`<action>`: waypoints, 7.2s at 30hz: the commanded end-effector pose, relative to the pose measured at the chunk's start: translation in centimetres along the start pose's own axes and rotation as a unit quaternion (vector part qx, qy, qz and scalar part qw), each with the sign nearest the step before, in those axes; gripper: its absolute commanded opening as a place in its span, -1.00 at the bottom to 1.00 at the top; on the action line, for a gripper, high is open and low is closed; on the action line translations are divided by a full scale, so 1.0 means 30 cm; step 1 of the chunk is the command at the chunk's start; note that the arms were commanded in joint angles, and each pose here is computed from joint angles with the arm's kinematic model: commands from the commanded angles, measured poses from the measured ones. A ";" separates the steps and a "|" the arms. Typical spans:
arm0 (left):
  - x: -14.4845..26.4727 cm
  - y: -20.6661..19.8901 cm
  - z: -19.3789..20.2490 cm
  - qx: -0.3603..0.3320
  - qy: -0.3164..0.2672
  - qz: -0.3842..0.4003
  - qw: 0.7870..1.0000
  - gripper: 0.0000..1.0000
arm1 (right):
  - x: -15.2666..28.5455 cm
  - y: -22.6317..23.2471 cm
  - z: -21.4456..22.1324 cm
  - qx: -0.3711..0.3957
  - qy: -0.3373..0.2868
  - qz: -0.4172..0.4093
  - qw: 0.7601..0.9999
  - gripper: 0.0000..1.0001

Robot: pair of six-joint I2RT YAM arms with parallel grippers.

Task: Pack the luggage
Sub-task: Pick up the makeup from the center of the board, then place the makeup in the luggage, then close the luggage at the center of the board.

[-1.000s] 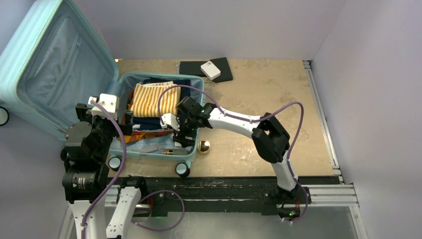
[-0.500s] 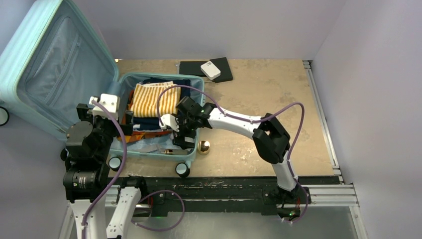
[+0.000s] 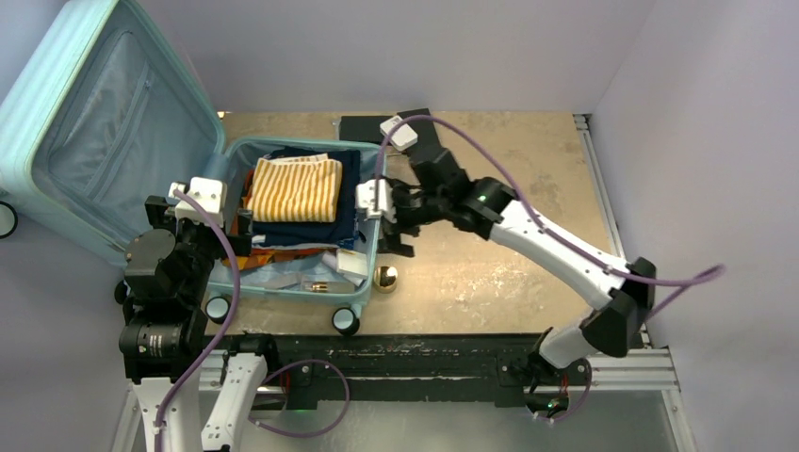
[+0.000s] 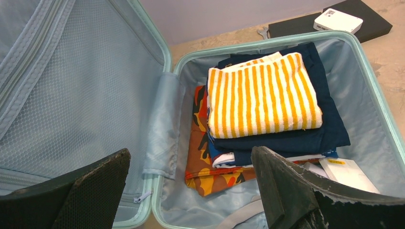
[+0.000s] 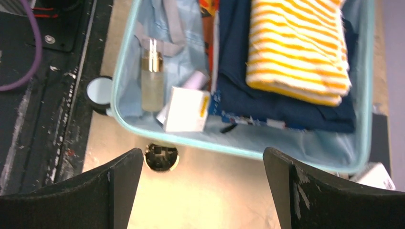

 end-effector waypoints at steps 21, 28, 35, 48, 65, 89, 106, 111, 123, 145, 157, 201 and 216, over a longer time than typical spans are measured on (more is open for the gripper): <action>0.011 -0.016 -0.010 0.025 -0.012 0.015 1.000 0.99 | -0.200 0.188 0.413 -0.050 -0.062 -0.011 0.997 0.98; 0.009 -0.018 -0.008 0.025 -0.013 0.017 0.999 0.99 | -0.279 0.237 0.482 -0.082 -0.036 -0.051 0.995 0.98; 0.007 -0.016 0.004 0.024 -0.013 0.014 1.000 0.99 | -0.323 0.254 0.502 -0.108 -0.038 -0.066 0.991 0.96; 0.003 -0.014 0.028 0.018 -0.008 0.010 1.000 0.99 | -0.333 0.259 0.459 -0.108 -0.017 -0.106 0.988 -0.42; -0.009 -0.027 0.015 0.023 -0.009 0.025 0.999 0.98 | -0.008 0.086 0.256 -0.039 0.047 -0.021 0.998 -0.68; -0.024 -0.022 0.038 0.024 0.008 0.018 1.000 0.99 | -0.496 0.052 0.224 -0.071 -0.001 -0.090 0.993 -0.58; -0.008 -0.021 0.015 0.022 0.000 0.020 1.000 0.99 | -0.281 0.011 0.041 -0.022 -0.026 -0.081 0.996 0.98; -0.005 -0.020 0.002 0.023 -0.001 0.021 1.000 0.98 | -0.214 -0.029 -0.009 -0.005 -0.035 -0.040 0.999 0.98; -0.041 0.130 -0.150 -0.043 0.018 -0.103 0.994 0.99 | -0.107 -0.125 0.054 -0.027 -0.023 0.064 0.997 0.98; -0.114 0.447 -0.691 -0.251 -0.038 -0.399 0.881 0.99 | -0.021 -0.134 0.243 -0.106 -0.096 0.011 0.990 0.98; -0.199 0.475 -0.684 -0.308 0.057 -0.407 0.858 0.99 | -0.024 -0.101 0.261 -0.093 -0.107 0.016 0.990 0.98; -0.432 0.751 -0.384 -0.244 0.202 -0.338 0.886 0.09 | -0.020 -0.127 0.257 -0.124 -0.120 0.062 0.983 0.98; -0.398 0.658 -0.415 -0.230 0.161 -0.275 0.920 -0.37 | 0.136 -0.203 0.150 -0.122 -0.125 0.159 0.972 0.98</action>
Point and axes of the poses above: each gripper's point midway between its finger pads, its own x axis back along the fingers, its own y axis along the line the jaws close on, z = x × y, the point moved 4 cm from there along x, back along the fingers, and after that the axes turned 8 degrees about x, right-handed, at the moved point
